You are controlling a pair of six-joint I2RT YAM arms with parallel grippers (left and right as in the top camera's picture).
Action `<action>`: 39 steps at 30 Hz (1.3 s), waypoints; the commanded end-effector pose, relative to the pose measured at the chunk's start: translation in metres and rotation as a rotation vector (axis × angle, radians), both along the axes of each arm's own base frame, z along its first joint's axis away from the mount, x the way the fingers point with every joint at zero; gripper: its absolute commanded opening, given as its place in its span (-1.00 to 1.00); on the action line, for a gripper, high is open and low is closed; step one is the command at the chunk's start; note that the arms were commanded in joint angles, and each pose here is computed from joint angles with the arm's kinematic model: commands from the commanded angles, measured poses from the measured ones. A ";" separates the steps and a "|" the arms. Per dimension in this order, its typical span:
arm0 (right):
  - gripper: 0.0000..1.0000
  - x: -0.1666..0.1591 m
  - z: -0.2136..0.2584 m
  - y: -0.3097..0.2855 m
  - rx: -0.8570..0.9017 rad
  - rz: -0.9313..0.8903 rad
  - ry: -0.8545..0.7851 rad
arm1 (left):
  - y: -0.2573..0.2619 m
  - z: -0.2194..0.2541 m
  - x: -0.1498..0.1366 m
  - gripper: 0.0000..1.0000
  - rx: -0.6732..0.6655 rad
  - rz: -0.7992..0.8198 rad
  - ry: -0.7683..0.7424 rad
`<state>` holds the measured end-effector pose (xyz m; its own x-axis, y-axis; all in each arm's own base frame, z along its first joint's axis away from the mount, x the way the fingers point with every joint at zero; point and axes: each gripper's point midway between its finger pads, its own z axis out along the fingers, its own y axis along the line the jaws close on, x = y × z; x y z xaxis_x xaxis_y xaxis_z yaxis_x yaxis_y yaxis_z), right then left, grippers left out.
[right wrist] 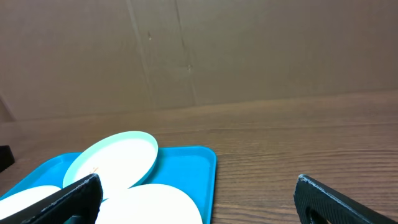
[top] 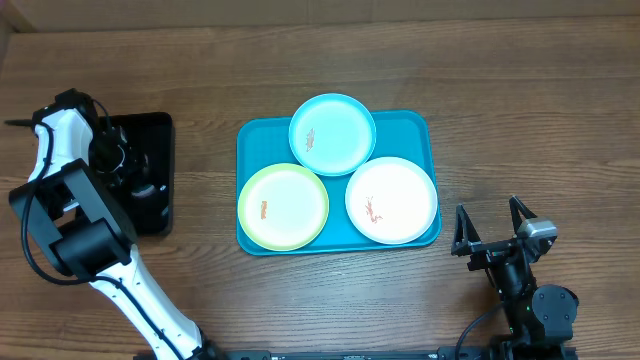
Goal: Clean dirty plates on tray and stack at the side
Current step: 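Lower the left gripper and grasp the green sponge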
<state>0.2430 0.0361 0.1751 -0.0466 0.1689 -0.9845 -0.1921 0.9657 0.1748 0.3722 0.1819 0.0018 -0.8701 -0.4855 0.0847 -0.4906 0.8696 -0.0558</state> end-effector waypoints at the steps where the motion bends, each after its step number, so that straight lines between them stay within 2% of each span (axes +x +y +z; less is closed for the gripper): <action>1: 1.00 0.001 -0.002 -0.002 -0.004 -0.012 -0.002 | -0.005 -0.014 0.000 1.00 -0.024 -0.015 0.023; 8: 1.00 0.001 -0.002 -0.002 -0.004 -0.012 -0.002 | -0.015 -0.010 -0.017 1.00 -0.064 -0.006 0.097; 10: 1.00 0.001 -0.002 -0.002 -0.003 -0.012 -0.002 | -0.017 -0.009 -0.022 0.82 -0.073 -0.006 0.114; 12: 1.00 0.001 -0.002 -0.002 -0.003 -0.012 -0.002 | -0.018 -0.009 -0.023 0.55 -0.075 -0.007 0.120; 15: 1.00 0.001 -0.002 -0.002 -0.003 -0.012 -0.002 | -0.017 -0.009 -0.023 0.02 -0.074 -0.007 0.118; 16: 1.00 0.001 -0.002 -0.002 -0.004 -0.012 -0.001 | -0.017 -0.009 -0.022 -0.20 -0.072 -0.007 0.115; 17: 1.00 0.001 -0.002 -0.002 -0.004 -0.012 -0.002 | -0.016 -0.010 -0.021 -0.51 -0.069 -0.007 0.111; 19: 1.00 0.001 -0.002 -0.002 -0.004 -0.012 -0.002 | -0.015 -0.010 -0.018 -0.92 -0.062 -0.007 0.101; 21: 1.00 0.001 -0.002 -0.002 -0.003 -0.012 -0.002 | -0.013 -0.011 -0.015 -0.87 -0.053 -0.007 0.085; 22: 1.00 0.001 -0.002 -0.002 -0.004 -0.012 -0.002 | -0.012 -0.012 -0.013 -0.63 -0.049 -0.007 0.078; 23: 1.00 0.001 -0.002 -0.002 -0.004 -0.012 -0.002 | -0.011 -0.012 -0.011 -0.14 -0.047 -0.008 0.072; 24: 1.00 0.001 -0.002 -0.002 -0.004 -0.012 -0.002 | -0.010 -0.012 -0.010 0.67 -0.041 -0.008 0.067; 25: 1.00 0.001 -0.002 -0.002 -0.004 -0.012 -0.002 | -0.007 -0.013 -0.008 1.00 -0.024 -0.010 0.061; 30: 1.00 0.001 -0.002 -0.002 -0.003 -0.012 -0.002 | 0.019 -0.015 0.005 1.00 0.107 -0.016 0.021; 39: 1.00 0.001 -0.002 -0.002 -0.004 -0.012 -0.002 | 0.037 -0.014 0.041 1.00 0.185 -0.008 -0.123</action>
<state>0.2430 0.0360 0.1751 -0.0470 0.1693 -0.9844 -0.1916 0.9657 0.1752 0.4143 0.2115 0.0032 -0.8741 -0.4714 -0.1174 -0.4762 0.8792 0.0150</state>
